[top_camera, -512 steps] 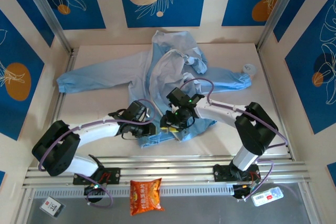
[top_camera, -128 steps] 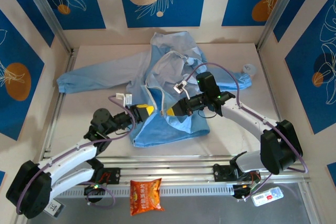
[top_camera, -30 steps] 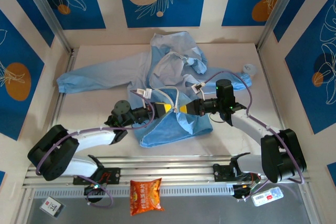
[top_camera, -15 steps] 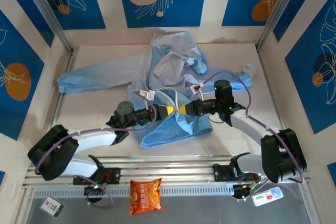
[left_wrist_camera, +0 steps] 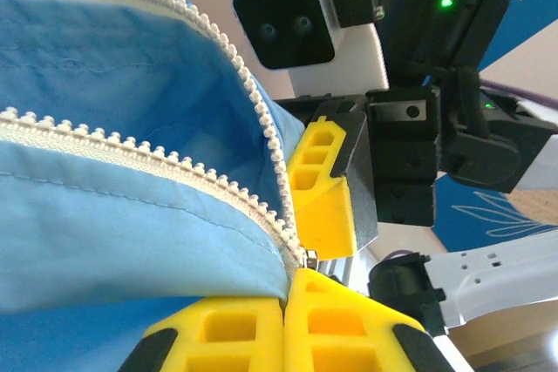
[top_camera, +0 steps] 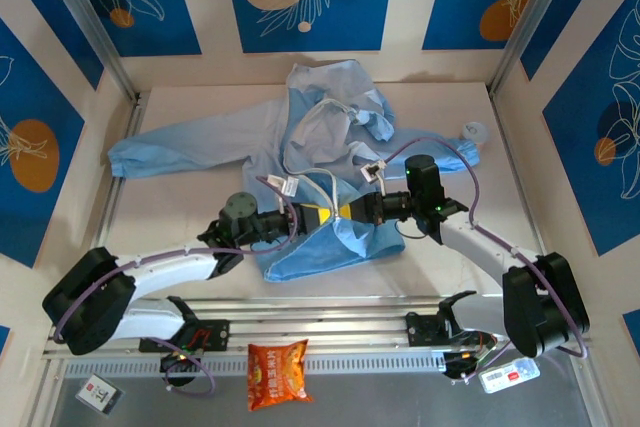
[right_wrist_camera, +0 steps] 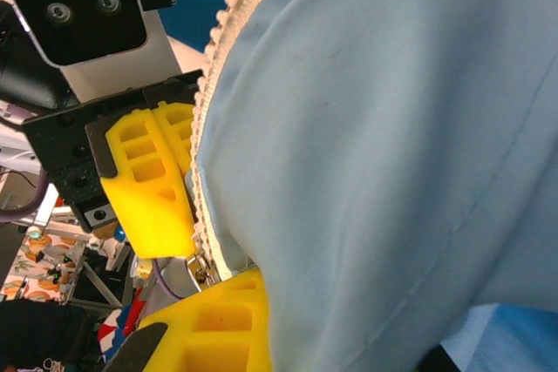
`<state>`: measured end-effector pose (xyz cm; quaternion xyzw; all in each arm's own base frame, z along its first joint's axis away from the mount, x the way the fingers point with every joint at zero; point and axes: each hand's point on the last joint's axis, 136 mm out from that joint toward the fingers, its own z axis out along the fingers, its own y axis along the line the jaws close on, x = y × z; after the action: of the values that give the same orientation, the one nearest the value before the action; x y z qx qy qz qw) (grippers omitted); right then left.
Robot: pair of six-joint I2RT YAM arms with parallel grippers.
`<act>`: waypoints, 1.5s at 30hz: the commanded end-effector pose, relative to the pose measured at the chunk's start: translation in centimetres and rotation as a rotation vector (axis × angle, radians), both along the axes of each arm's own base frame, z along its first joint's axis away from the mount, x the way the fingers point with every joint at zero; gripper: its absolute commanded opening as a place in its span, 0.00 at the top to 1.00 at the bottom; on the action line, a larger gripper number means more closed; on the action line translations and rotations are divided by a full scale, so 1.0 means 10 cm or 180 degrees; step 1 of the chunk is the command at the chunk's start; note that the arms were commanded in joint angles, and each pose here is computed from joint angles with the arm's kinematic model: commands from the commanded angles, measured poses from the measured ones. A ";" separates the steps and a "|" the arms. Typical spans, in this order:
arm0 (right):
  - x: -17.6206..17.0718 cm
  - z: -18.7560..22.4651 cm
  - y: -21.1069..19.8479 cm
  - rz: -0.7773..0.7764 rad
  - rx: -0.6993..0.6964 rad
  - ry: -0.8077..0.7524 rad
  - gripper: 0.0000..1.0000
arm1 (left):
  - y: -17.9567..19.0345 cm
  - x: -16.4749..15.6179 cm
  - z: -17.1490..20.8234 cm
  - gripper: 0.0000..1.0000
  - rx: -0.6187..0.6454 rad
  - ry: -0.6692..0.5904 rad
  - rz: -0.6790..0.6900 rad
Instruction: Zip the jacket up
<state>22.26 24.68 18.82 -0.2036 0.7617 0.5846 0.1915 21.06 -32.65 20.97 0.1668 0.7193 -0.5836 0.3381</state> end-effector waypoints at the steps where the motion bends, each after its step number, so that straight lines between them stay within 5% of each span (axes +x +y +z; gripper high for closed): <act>1: 0.04 0.04 -0.02 -0.0120 -0.0015 -0.0097 1.00 | -0.07 -0.09 0.10 1.00 0.0074 -0.0194 -0.0110; 24: 0.01 0.03 -0.01 -0.0125 0.0056 -0.0073 1.00 | -0.05 -0.26 -0.33 1.00 0.0844 -0.0089 -0.0292; 30: -0.13 0.13 0.04 0.0182 0.0197 -0.0080 0.69 | -0.06 -0.27 -0.24 1.00 0.0790 -0.0113 -0.0391; 34: -0.17 0.13 0.10 0.0349 0.0189 0.0020 0.59 | -0.07 -0.27 -0.21 1.00 0.0774 -0.0118 -0.0438; 42: -0.12 -0.04 0.25 0.0438 0.0107 0.0273 0.60 | -0.07 -0.31 -0.18 1.00 0.0748 -0.0113 -0.0513; 45: -0.10 -0.05 0.31 0.0456 0.0145 0.0291 0.69 | -0.05 -0.33 -0.18 1.00 0.0785 -0.0107 -0.0522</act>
<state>21.09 27.02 17.12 -0.2127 0.7541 0.6102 0.1173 18.28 -32.63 17.24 0.2497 0.7838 -0.4979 0.2745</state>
